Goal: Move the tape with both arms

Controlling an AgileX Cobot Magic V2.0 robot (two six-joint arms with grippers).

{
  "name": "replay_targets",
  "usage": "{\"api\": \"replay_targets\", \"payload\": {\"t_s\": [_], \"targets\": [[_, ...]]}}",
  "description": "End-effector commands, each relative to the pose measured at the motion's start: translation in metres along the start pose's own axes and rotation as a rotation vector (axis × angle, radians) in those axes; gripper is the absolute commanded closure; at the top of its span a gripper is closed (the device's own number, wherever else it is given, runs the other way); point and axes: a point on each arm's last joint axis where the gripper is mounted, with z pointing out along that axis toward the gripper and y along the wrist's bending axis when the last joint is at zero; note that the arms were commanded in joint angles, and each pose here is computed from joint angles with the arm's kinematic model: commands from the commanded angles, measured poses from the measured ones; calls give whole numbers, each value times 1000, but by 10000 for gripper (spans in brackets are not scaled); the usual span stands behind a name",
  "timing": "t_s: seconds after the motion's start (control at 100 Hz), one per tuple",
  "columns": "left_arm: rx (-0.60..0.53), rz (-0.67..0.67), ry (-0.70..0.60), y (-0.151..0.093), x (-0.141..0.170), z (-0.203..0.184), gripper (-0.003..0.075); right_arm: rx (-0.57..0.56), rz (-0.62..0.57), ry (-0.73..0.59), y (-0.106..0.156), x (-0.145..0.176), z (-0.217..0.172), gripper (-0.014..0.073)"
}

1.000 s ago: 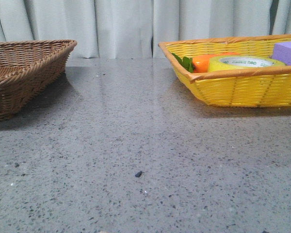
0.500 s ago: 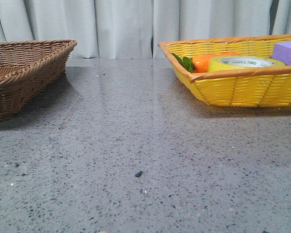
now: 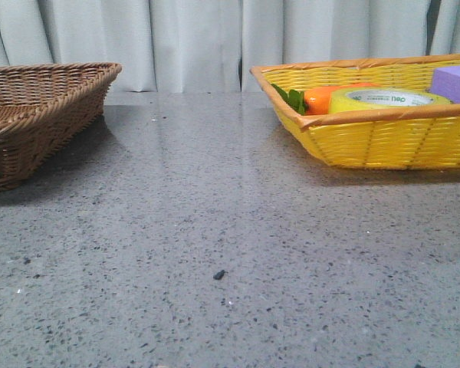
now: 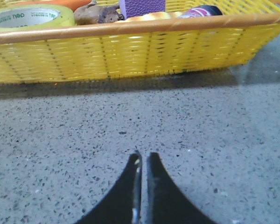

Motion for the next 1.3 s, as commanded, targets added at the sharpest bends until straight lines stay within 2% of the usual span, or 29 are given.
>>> {"api": "replay_targets", "payload": {"t_s": [0.0,0.65,0.93,1.17,1.29], "targets": [[6,-3,-71,0,-3,-1,741,7,-3,-13,0,5,1,662],[21,-3,-181,-2,-13,-2,741,9,-3,-40,0,2,1,662],[23,-3,-197,-2,-14,-3,741,12,-4,-120,-1,-5,0,662],[23,-1,-203,-2,-14,-3,741,18,-4,-239,-1,-15,-2,662],[34,0,-282,-3,-21,-4,741,23,-4,-346,-2,-25,-4,662]]}}
